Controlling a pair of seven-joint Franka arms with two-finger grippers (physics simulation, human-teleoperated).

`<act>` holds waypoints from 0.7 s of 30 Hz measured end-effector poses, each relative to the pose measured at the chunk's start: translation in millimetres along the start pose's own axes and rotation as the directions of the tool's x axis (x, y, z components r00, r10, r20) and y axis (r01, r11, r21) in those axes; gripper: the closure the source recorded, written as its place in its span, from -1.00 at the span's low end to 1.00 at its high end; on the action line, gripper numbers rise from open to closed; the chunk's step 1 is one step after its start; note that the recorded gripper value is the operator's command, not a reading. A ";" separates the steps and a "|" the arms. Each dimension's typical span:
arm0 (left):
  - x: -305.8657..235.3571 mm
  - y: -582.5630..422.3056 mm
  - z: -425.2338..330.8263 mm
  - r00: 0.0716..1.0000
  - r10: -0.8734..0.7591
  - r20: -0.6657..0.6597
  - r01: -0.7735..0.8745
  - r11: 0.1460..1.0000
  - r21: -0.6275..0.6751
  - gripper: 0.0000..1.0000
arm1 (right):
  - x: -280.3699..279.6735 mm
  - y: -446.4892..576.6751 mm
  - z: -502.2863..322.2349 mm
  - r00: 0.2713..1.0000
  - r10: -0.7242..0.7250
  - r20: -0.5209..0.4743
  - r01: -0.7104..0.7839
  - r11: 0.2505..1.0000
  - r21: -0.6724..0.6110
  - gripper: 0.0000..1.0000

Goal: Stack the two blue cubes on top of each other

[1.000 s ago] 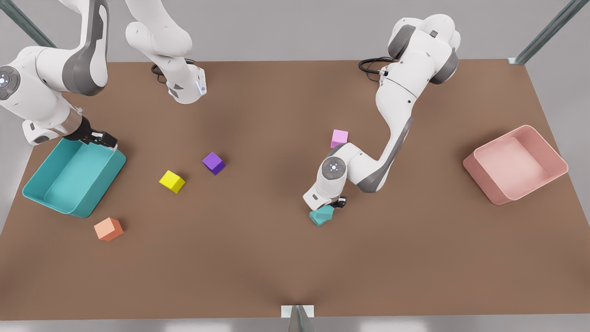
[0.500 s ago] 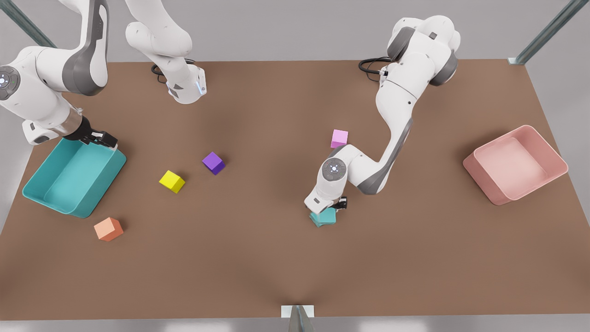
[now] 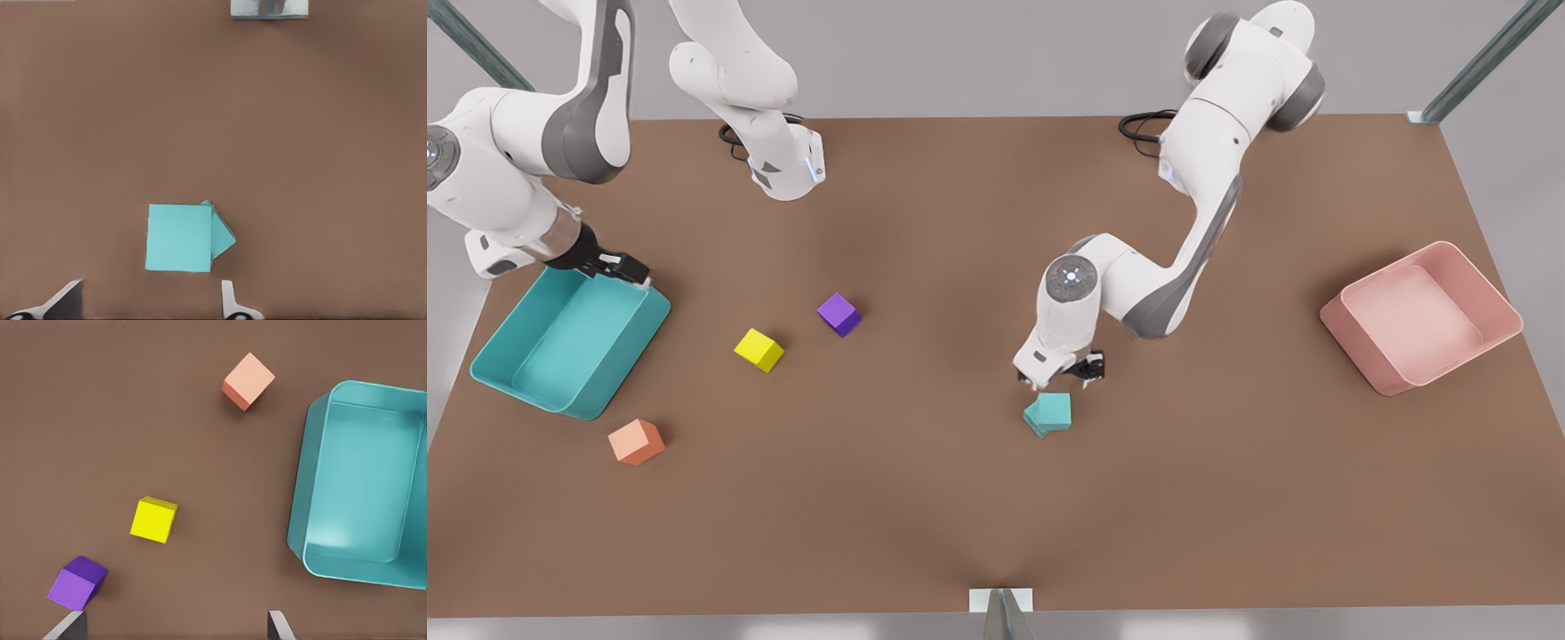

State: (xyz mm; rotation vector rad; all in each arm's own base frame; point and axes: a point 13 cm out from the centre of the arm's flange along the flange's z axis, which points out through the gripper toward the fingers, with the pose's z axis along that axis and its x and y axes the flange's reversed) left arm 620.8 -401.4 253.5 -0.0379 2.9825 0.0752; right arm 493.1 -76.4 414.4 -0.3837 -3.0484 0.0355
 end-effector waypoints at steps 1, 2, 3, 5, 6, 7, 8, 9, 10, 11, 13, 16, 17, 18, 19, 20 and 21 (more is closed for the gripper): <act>-8.9 19.2 -30.2 1.000 -0.026 0.005 0.026 1.000 -0.006 -1.00 | -0.3 -4.1 -0.6 1.000 0.008 0.001 -0.008 1.000 -0.001 -1.00; -24.0 45.4 -64.7 0.998 -0.068 0.008 0.068 0.998 -0.003 -1.00 | -0.4 -6.1 -0.9 1.000 0.011 0.002 -0.011 1.000 -0.001 -1.00; -41.1 73.6 -95.1 0.994 -0.112 0.005 0.112 0.994 0.003 -1.00 | -0.3 -6.6 -1.1 1.000 0.012 0.002 -0.012 1.000 -0.001 -1.00; -59.5 131.6 -132.0 0.985 -0.173 -0.026 0.173 0.985 -0.007 -1.00 | -0.2 -5.9 -1.2 1.000 0.010 0.002 -0.010 1.000 -0.002 -1.00; -67.1 178.4 -148.9 0.974 -0.223 -0.042 0.222 0.975 -0.022 -1.00 | -0.2 -5.6 -1.2 1.000 0.009 0.002 -0.009 1.000 -0.002 -1.00; -68.2 231.5 -167.7 0.959 -0.275 -0.065 0.274 0.961 -0.026 -1.00 | -0.2 -5.4 -1.3 1.000 0.008 0.002 -0.008 1.000 -0.002 -1.00; -56.9 274.2 -183.6 0.946 -0.311 -0.096 0.310 0.950 -0.019 -1.00 | -0.2 -5.4 -1.3 1.000 0.007 0.002 -0.007 1.000 -0.002 -1.00; -36.4 298.2 -190.7 0.940 -0.317 -0.126 0.318 0.948 -0.013 -1.00 | -0.2 -5.4 -1.2 1.000 0.007 0.002 -0.007 1.000 -0.002 -1.00; -25.7 303.7 -196.5 0.944 -0.300 -0.139 0.303 0.953 0.005 -1.00 | -0.2 -5.4 -0.8 1.000 0.007 0.001 -0.007 1.000 -0.002 -1.00; -21.8 298.9 -200.5 0.952 -0.268 -0.145 0.274 0.961 0.026 -1.00 | -0.3 -5.4 -0.7 1.000 0.006 0.001 -0.006 1.000 -0.002 -1.00; -15.9 281.5 -204.8 0.969 -0.193 -0.152 0.204 0.977 0.060 -1.00 | -0.3 -5.0 -0.6 1.000 0.005 0.000 -0.005 1.000 -0.002 -1.00; -12.6 269.5 -206.6 0.982 -0.108 -0.152 0.123 0.988 0.091 -1.00 | -0.3 -4.7 -0.5 1.000 0.004 0.000 -0.004 1.000 -0.002 -1.00; -12.8 270.7 -206.8 0.984 -0.089 -0.152 0.105 0.990 0.097 -1.00 | -0.3 -4.7 -0.6 1.000 0.003 0.001 -0.003 1.000 -0.002 -1.00; -12.8 273.0 -205.9 0.986 -0.073 -0.153 0.089 0.991 0.101 -1.00 | -0.3 -4.7 -0.6 1.000 0.003 0.001 -0.003 1.000 -0.002 -1.00; -12.5 275.8 -204.8 0.986 -0.058 -0.155 0.075 0.992 0.103 -1.00 | -0.3 -4.7 -0.5 1.000 0.003 0.000 -0.003 1.000 -0.002 -1.00; -12.2 278.3 -204.0 0.987 -0.044 -0.157 0.061 0.993 0.106 -1.00 | -0.3 -4.7 -0.3 1.000 0.002 0.000 -0.002 1.000 -0.002 -1.00; -12.0 280.0 -203.7 0.987 -0.029 -0.158 0.046 0.993 0.108 -1.00 | -0.5 -4.7 -0.1 1.000 0.002 0.000 -0.002 1.000 -0.002 -1.00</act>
